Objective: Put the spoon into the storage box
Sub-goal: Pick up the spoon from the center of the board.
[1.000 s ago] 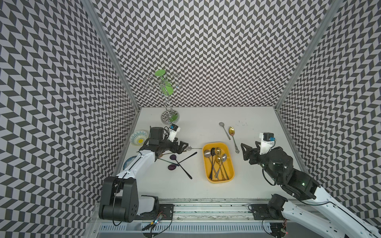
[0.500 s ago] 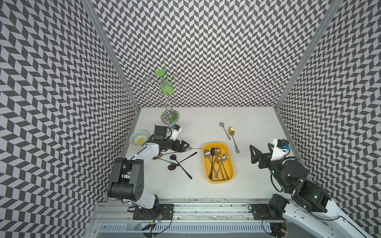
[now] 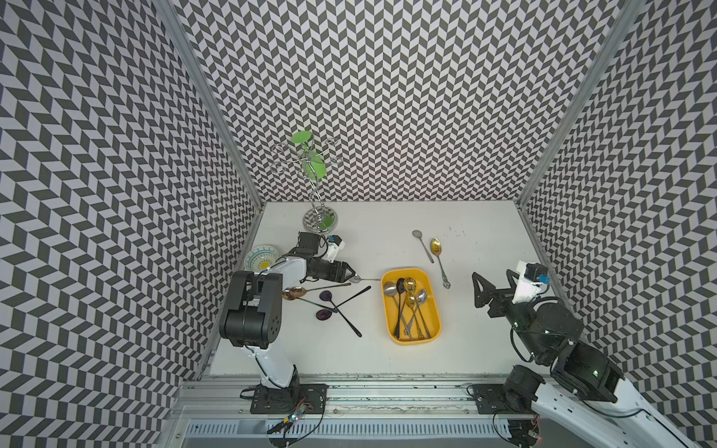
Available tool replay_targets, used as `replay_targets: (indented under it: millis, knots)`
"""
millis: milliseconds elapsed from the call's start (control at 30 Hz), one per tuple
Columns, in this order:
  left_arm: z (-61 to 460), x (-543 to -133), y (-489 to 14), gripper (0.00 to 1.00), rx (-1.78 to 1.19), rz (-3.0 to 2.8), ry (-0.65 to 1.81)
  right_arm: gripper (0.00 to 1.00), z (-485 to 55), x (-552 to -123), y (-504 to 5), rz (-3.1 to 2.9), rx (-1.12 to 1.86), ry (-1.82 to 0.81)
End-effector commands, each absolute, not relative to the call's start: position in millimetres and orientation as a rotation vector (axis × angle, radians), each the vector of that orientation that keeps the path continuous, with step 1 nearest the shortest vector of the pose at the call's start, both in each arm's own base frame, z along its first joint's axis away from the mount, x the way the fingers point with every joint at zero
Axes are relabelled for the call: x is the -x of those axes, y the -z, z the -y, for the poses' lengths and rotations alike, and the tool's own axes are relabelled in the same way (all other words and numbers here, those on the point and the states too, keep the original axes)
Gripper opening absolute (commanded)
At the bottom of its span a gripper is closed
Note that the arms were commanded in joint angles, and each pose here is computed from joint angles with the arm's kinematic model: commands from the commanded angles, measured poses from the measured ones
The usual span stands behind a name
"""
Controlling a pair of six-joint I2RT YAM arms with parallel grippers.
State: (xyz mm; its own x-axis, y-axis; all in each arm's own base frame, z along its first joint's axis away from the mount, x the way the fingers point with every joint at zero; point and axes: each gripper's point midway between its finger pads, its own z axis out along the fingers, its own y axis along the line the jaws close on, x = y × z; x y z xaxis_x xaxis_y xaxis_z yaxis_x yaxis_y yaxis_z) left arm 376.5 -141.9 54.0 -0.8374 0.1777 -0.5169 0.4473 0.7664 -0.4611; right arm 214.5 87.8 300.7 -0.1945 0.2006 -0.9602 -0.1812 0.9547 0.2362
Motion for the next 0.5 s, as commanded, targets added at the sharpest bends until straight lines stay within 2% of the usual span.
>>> replay_targets:
  millis: [0, 200, 467]
  knots:
    - [140, -378, -48, 0.65, -0.443, -2.552, 0.835, 0.99, -85, -215, -308, -1.697, -0.051, -0.360]
    - [143, -379, -37, 0.56, -0.416, -2.599, 0.886, 0.99, -85, -216, -307, -1.699, -0.052, -0.355]
    - [145, -376, -32, 0.32, -0.402, -2.609, 0.913, 0.99, -81, -214, -309, -1.688, -0.069, -0.356]
